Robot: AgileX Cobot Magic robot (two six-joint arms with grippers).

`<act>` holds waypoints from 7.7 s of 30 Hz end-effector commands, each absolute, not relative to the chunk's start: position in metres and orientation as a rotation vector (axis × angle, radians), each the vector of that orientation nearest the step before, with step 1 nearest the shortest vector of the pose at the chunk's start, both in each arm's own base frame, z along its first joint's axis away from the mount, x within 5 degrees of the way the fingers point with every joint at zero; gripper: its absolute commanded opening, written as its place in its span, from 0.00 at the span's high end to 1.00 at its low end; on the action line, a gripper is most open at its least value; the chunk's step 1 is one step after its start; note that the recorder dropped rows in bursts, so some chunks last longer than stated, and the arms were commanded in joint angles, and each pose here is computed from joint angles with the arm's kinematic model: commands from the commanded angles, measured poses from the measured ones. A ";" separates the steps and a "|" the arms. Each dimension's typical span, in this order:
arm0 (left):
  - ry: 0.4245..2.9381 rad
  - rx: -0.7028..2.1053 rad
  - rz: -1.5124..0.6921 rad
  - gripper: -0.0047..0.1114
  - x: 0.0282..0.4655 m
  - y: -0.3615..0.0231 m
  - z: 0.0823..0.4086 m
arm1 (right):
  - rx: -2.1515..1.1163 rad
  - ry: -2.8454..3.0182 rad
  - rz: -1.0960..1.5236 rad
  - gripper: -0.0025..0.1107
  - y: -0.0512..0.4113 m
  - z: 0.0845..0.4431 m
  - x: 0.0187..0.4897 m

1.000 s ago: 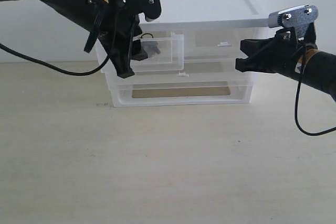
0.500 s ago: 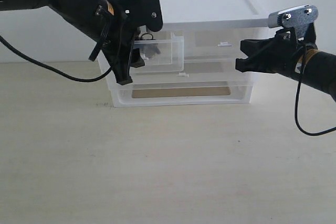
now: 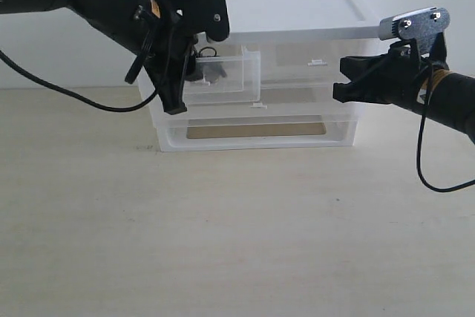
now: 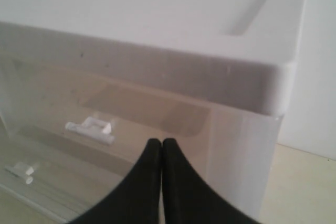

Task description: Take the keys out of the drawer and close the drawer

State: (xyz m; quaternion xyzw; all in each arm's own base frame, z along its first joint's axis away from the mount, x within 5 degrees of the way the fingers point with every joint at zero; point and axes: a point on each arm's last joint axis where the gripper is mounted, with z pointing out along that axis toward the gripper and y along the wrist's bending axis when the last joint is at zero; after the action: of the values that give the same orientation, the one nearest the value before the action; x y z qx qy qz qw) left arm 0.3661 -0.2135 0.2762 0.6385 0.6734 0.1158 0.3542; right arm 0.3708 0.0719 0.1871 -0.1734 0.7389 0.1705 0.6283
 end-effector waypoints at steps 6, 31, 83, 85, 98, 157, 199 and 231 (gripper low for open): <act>1.782 1.635 0.271 0.92 0.343 -0.201 0.312 | -0.305 1.702 0.377 0.98 0.065 0.190 0.377; 1.814 1.833 0.237 0.92 0.320 -0.214 0.305 | -0.305 1.702 0.377 0.98 0.065 0.190 0.377; 2.402 0.927 0.003 0.52 0.378 -0.245 0.296 | -0.305 1.704 0.376 0.98 0.065 0.189 0.377; 2.410 0.928 0.007 0.52 0.379 -0.245 0.292 | -0.305 1.704 0.376 0.98 0.065 0.189 0.377; 2.453 0.953 0.026 0.52 0.388 -0.251 0.265 | -0.302 1.706 0.375 0.98 0.064 0.189 0.377; 2.506 0.917 0.026 0.46 0.390 -0.251 0.253 | -0.309 1.705 0.367 0.98 0.064 0.189 0.377; 2.493 0.941 0.043 0.53 0.383 -0.236 0.280 | -0.298 1.705 0.360 0.98 0.063 0.189 0.377; 2.399 1.108 -0.043 0.91 0.373 -0.238 0.299 | -0.293 1.705 0.360 0.98 0.063 0.190 0.377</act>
State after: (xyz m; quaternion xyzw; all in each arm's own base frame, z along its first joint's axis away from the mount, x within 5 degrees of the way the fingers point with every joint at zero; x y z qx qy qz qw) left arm 0.3751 -0.2420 0.2974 0.4042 0.8769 -0.0270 0.2589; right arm 0.3711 0.0710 0.1862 -0.1710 0.7429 0.1652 0.6257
